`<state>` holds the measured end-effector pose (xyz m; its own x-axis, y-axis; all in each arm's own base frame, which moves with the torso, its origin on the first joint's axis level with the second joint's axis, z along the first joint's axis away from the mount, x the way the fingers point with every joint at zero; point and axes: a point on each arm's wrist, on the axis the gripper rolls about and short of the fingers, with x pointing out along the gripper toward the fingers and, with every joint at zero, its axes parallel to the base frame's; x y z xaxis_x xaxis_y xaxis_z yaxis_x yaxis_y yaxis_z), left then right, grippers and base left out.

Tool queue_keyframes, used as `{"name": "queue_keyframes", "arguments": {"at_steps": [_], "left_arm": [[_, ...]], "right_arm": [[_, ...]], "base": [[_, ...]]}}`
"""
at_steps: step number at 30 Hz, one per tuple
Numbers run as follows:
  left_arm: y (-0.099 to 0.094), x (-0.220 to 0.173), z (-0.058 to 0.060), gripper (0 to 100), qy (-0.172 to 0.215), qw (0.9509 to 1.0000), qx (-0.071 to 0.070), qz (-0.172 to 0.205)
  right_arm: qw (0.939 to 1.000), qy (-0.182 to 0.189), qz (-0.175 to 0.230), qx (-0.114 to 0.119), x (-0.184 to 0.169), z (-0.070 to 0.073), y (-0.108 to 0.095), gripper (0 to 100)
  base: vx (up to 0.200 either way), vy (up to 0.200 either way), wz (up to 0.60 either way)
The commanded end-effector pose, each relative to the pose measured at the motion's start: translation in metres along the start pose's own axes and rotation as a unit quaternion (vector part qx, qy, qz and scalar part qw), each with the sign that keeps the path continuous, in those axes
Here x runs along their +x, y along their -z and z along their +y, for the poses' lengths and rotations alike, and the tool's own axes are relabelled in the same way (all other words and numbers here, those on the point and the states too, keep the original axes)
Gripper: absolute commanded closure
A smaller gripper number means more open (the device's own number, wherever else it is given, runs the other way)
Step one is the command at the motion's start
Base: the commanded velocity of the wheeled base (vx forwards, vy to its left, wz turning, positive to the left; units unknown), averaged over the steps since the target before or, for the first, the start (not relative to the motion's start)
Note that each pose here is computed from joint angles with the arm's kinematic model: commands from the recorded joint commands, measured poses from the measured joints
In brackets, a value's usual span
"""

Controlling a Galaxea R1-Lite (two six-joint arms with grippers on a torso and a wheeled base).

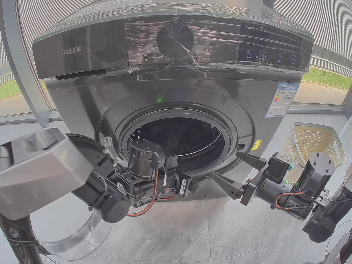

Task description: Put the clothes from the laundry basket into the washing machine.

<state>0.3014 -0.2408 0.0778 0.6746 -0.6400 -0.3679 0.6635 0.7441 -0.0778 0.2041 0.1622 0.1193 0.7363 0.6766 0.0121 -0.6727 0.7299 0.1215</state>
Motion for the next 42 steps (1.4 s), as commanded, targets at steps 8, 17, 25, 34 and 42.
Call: {"name": "queue_keyframes", "arguments": {"at_steps": [8,17,25,34,42], "left_arm": [[-0.064,-0.166,-0.038,0,0.031,0.9863,-0.032,-0.159],[-0.027,-0.231,-0.034,0,0.012,0.9835,-0.055,-0.172],[-0.014,-0.264,-0.027,0,-0.066,0.9757,-0.012,-0.209],[-0.002,-0.276,-0.018,0,-0.136,0.9689,0.008,-0.207],[0.009,-0.29,-0.011,0,-0.166,0.9624,0.005,-0.215]], "right_arm": [[0.9981,0.027,-0.055,-0.007,-0.018,-0.018,-0.03,0],[0.9977,0.056,-0.036,-0.009,-0.043,-0.024,-0.024,0],[0.9966,0.074,-0.036,-0.01,-0.071,-0.025,-0.025,0],[0.9945,0.099,-0.034,-0.012,-0.084,-0.024,-0.023,0],[0.9921,0.117,-0.044,-0.014,-0.103,-0.019,-0.025,0]], "base": [[0.0,0.0,0.0],[0.0,0.0,0.0],[-0.125,0.0,0.0],[-0.2,0.0,0.0],[-0.2,0.0,0.0]]}}
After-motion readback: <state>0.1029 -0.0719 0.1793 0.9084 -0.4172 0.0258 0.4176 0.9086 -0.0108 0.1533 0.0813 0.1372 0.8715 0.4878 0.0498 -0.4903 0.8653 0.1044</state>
